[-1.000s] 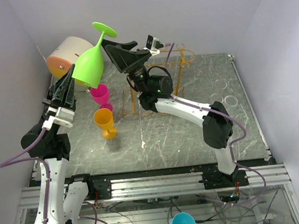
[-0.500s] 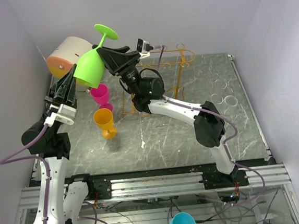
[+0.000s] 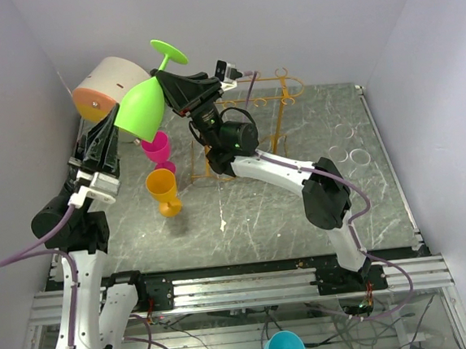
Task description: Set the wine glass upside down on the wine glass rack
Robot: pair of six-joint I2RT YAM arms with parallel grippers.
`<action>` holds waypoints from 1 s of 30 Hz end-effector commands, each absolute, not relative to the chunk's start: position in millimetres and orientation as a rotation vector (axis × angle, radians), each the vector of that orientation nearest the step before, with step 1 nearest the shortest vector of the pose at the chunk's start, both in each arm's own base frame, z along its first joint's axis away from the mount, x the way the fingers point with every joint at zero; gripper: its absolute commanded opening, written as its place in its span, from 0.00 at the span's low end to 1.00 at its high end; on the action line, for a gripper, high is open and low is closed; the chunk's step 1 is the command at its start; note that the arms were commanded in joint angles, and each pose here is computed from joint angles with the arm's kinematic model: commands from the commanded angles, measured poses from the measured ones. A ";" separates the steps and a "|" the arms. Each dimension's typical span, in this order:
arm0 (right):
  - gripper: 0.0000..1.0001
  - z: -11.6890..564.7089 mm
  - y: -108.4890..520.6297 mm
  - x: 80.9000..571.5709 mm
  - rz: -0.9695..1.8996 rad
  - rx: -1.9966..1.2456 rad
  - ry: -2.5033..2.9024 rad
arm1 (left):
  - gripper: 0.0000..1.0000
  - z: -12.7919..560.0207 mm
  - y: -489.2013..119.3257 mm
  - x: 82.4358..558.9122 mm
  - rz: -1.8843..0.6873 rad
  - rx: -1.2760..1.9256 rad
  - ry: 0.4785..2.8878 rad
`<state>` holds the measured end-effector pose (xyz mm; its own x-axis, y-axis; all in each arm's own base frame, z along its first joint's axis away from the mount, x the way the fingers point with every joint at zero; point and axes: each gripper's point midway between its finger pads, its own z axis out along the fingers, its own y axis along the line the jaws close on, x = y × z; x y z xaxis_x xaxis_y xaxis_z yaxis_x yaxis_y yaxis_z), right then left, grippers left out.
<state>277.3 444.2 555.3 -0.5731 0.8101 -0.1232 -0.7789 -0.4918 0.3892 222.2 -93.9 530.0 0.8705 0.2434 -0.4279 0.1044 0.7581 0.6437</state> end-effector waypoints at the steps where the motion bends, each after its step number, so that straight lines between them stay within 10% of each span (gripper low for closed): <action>1: 0.15 567.5 434.6 260.9 2.161 0.062 0.430 | 0.07 526.0 -98.1 221.4 0.077 0.745 0.518; 5: 0.00 565.6 431.3 259.6 2.191 0.066 0.415 | 0.07 527.7 -97.5 217.2 0.059 0.724 0.511; 11: 0.00 568.4 436.6 263.0 2.144 0.061 0.533 | 0.09 528.8 -91.1 231.5 0.005 0.669 0.634; 23: 0.00 583.4 421.5 287.7 1.477 -0.069 0.953 | 0.50 493.5 -84.8 239.6 -0.148 0.665 1.210; 30: 0.00 578.0 386.9 303.6 1.078 -0.223 1.008 | 0.49 453.4 -72.3 233.9 -0.160 0.623 1.469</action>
